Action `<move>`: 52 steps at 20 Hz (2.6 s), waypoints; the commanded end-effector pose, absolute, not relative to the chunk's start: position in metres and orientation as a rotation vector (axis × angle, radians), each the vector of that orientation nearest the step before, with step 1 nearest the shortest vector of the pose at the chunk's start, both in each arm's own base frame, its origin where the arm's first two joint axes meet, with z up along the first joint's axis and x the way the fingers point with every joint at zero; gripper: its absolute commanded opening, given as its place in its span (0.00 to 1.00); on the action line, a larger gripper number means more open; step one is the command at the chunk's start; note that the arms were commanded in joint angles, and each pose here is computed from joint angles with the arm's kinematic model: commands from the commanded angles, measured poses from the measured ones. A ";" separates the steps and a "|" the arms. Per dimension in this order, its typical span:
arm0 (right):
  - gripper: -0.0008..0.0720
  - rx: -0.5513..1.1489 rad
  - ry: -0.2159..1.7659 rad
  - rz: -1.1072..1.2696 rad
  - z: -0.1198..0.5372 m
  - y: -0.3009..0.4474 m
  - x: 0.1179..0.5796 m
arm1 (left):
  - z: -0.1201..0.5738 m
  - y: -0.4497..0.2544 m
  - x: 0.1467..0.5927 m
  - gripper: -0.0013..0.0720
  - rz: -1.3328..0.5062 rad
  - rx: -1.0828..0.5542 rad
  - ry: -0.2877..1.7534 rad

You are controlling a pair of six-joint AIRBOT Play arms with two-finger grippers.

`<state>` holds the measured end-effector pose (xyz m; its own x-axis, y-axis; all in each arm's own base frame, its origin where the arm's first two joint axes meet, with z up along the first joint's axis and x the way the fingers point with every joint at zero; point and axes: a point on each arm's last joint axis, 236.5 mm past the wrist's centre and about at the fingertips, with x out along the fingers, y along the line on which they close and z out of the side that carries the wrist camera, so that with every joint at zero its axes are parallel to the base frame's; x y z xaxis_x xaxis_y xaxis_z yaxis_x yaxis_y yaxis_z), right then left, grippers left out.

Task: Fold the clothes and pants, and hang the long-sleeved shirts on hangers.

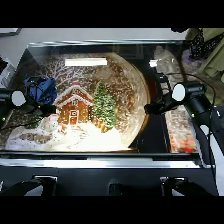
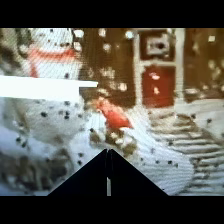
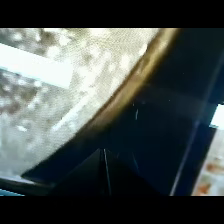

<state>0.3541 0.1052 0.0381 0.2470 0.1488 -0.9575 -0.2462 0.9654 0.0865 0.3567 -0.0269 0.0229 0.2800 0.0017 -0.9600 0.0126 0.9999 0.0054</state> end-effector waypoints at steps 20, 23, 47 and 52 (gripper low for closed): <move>0.06 -0.086 1.291 0.271 0.039 0.106 0.354 | 0.024 -0.027 0.360 0.04 -0.009 0.013 1.273; 0.06 -0.087 1.291 0.271 0.039 0.106 0.354 | 0.024 -0.027 0.360 0.04 -0.009 0.013 1.271; 0.22 -0.026 1.309 0.229 0.038 0.106 0.352 | -0.074 0.138 0.535 1.00 0.414 -0.269 1.127; 0.22 -0.028 1.311 0.229 0.038 0.106 0.352 | -0.050 0.110 0.539 0.04 0.269 -0.272 1.165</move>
<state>0.3518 0.1060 0.0377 0.2371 0.1523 -0.9595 -0.1850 0.9766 0.1093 0.5342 0.1324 -0.0614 0.3610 0.1592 -0.9189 -0.4183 0.9083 -0.0070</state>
